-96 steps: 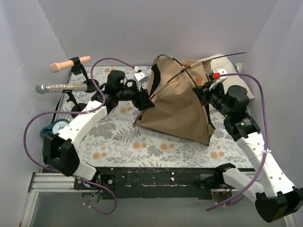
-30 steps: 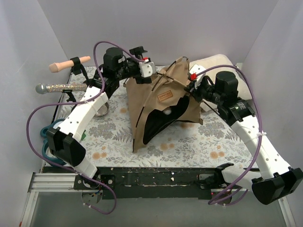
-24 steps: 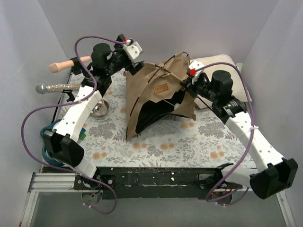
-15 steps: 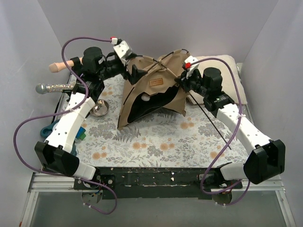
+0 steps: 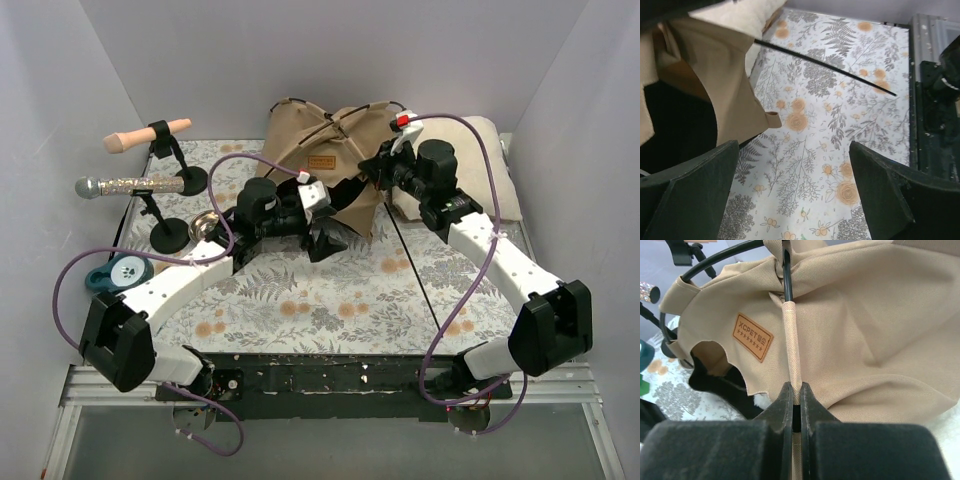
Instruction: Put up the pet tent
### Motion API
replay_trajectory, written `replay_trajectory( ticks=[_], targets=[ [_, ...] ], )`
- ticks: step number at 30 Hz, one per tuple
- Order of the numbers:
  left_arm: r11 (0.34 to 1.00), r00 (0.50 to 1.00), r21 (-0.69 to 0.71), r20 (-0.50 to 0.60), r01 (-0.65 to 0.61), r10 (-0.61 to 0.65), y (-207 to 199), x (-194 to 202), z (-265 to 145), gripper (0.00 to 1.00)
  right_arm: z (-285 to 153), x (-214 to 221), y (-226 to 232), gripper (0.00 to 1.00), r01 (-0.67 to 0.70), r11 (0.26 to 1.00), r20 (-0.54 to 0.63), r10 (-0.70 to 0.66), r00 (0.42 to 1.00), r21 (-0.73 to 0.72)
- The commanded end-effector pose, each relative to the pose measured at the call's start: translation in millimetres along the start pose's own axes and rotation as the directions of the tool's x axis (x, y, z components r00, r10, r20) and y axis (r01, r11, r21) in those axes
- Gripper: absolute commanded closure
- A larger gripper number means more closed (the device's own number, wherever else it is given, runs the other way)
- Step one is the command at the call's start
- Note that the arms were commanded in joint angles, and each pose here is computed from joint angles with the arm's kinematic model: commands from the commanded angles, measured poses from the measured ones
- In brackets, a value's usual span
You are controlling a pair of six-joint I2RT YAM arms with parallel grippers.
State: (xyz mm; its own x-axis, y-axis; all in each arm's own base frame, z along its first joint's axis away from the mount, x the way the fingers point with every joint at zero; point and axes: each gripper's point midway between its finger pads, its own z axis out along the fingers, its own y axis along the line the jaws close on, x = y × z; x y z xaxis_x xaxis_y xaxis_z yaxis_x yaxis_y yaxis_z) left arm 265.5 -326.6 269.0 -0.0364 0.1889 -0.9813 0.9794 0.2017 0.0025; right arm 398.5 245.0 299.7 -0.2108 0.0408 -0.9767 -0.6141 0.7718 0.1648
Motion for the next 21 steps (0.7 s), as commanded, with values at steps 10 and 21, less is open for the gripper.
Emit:
replay_trajectory(
  ticks=[10,21],
  targets=[
    [0.989,0.990,0.126,0.126,-0.078,0.062,-28,-13,6,0.11,-7,-38,-10,0.99,-0.117,0.987,0.199,0.094,0.976,0.109],
    [0.784,0.789,0.165,0.045,0.599,-0.612,-107,25,22,0.10,4,-119,-5,0.99,-0.347,0.935,0.423,0.284,0.860,0.077]
  ],
)
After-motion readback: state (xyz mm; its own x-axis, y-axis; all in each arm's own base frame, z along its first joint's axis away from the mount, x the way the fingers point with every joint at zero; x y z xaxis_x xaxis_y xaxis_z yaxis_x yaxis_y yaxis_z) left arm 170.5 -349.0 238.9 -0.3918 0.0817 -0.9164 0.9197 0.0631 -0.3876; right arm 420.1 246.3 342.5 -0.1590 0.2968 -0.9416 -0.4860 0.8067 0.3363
